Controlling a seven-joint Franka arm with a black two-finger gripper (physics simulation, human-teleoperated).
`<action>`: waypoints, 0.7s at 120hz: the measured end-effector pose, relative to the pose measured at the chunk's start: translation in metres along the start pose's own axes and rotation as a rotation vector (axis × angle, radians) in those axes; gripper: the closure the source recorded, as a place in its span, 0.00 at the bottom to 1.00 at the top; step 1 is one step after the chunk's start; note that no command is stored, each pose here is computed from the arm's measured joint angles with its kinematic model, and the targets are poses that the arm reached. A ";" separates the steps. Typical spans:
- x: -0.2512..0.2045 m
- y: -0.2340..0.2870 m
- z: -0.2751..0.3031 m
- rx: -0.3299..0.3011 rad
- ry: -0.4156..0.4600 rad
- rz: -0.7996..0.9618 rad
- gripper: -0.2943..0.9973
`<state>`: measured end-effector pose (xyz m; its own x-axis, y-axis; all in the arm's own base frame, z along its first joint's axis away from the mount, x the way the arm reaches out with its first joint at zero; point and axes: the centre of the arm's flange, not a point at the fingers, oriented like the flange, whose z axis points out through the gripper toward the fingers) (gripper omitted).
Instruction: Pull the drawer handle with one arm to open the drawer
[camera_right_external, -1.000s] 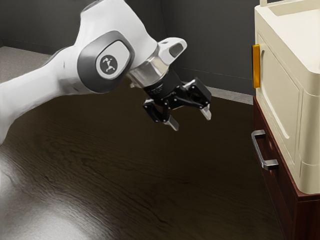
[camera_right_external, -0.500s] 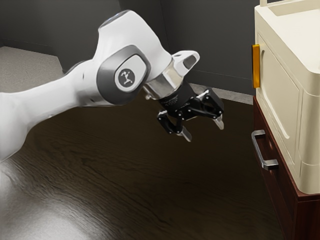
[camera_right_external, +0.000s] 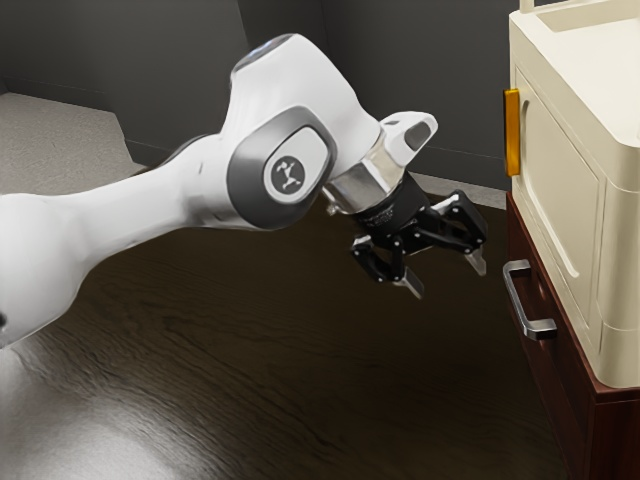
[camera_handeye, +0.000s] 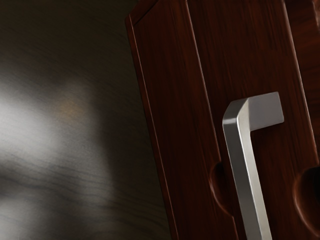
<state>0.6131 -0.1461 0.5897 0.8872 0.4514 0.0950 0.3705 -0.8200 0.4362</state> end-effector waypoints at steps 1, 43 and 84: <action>0.000 0.000 0.000 -0.001 0.000 0.000 0.31; 0.001 0.017 0.019 -0.016 0.003 0.012 0.37; 0.001 0.034 0.032 -0.029 0.002 0.030 0.43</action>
<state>0.6354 -0.1851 0.5757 0.8972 0.4277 0.1104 0.3357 -0.8226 0.4589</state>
